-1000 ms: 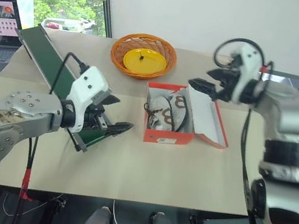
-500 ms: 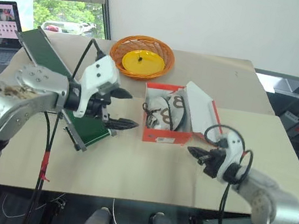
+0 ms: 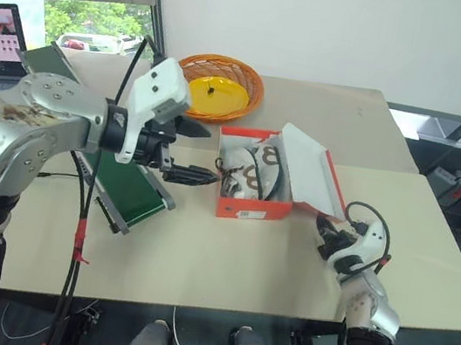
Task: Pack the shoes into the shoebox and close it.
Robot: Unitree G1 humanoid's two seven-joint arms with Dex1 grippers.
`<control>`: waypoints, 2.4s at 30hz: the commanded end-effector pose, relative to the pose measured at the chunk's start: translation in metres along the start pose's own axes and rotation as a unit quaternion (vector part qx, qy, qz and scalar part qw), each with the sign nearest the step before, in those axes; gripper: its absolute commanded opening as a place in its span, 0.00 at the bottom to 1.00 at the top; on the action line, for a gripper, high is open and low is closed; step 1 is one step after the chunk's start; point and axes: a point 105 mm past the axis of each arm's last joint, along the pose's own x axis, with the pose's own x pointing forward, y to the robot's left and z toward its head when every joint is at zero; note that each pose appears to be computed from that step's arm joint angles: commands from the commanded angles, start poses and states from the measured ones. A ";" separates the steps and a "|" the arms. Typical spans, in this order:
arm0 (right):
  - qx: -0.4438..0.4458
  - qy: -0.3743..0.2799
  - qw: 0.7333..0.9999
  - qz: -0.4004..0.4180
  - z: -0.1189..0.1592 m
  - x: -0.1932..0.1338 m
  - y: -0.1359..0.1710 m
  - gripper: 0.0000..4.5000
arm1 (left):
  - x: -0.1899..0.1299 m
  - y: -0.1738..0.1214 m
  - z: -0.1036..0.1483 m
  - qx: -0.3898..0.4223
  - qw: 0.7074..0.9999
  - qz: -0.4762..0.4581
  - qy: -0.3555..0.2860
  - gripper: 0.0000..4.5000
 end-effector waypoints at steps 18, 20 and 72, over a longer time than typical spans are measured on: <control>0.167 -0.144 0.926 0.306 0.104 -0.019 0.131 0.01 | 0.000 0.001 0.014 0.041 0.999 0.013 -0.012 1.00; 0.147 -0.100 0.932 0.315 0.089 -0.011 0.145 0.01 | 0.002 0.001 0.014 0.044 0.999 0.012 -0.012 1.00; -0.398 0.159 0.785 0.447 0.082 -0.048 0.182 0.01 | 0.003 -0.003 -0.036 -0.008 0.996 0.080 -0.036 1.00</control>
